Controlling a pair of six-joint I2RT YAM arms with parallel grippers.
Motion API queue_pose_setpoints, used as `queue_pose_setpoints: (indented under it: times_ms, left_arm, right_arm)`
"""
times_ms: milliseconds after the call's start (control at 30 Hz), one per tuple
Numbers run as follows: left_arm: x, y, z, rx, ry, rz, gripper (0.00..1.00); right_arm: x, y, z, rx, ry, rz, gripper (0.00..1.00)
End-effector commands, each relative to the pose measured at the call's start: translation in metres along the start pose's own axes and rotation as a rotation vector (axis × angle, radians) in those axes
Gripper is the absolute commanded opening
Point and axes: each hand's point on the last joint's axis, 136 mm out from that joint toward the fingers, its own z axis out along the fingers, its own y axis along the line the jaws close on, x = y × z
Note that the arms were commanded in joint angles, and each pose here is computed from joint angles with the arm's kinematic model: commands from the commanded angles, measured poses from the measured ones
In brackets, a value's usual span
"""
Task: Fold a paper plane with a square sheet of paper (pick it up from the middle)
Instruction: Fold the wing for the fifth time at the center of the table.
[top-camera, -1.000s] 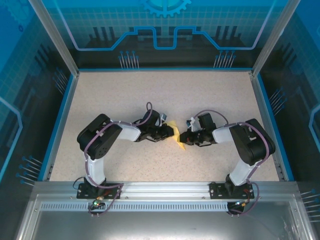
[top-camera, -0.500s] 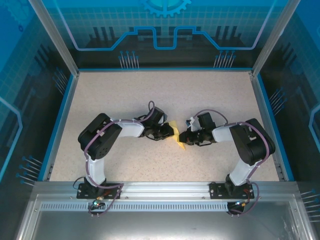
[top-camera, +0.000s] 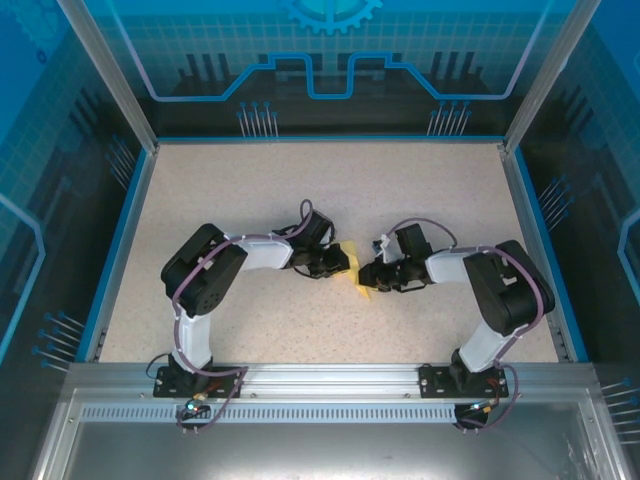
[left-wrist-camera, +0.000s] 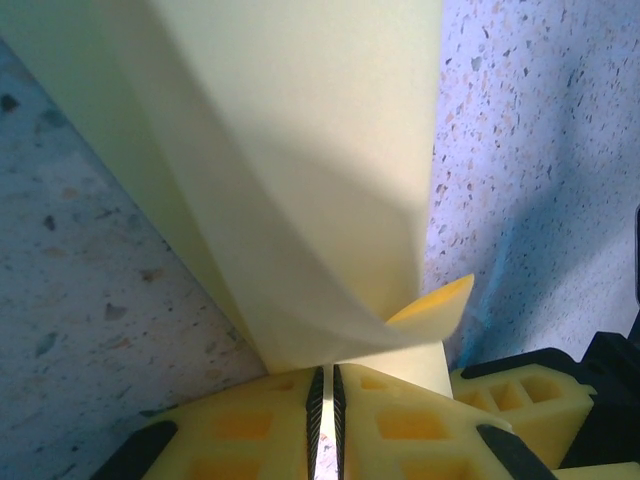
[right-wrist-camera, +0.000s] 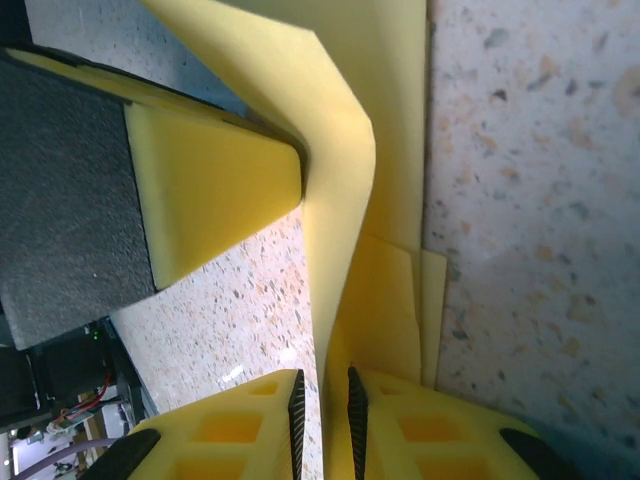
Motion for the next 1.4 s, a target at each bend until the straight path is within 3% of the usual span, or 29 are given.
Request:
queue_pose_setpoints:
  times_ms: [0,233,433,800,900,1167,1367]
  left_arm:
    - [0.011,0.038,0.011,-0.138,0.032,-0.038,0.15]
    - [0.011,0.037,0.01,-0.135,0.033,-0.031,0.15]
    - [0.01,0.035,0.01,-0.129,0.03,-0.028,0.15]
    - [0.008,0.029,0.008,-0.114,0.027,-0.021,0.15]
    - [0.006,0.015,0.004,-0.065,0.023,0.0,0.16]
    - [0.003,-0.063,-0.026,0.218,0.004,0.151,0.21]
    - [0.016,-0.056,-0.024,0.227,0.004,0.152,0.21]
  right_arm:
    - [0.006,0.0,-0.008,0.02,0.019,0.009,0.22]
    - [0.019,-0.003,-0.015,0.029,0.041,0.022,0.21]
    - [0.028,-0.017,-0.008,0.057,0.082,0.059,0.12]
    - [0.031,-0.029,0.0,0.076,0.105,0.091,0.13]
    - [0.031,-0.03,0.0,0.084,0.106,0.09,0.13]
    - [0.034,-0.042,-0.003,0.181,0.114,0.088,0.12]
    - [0.037,-0.054,-0.004,0.296,0.119,0.07,0.12]
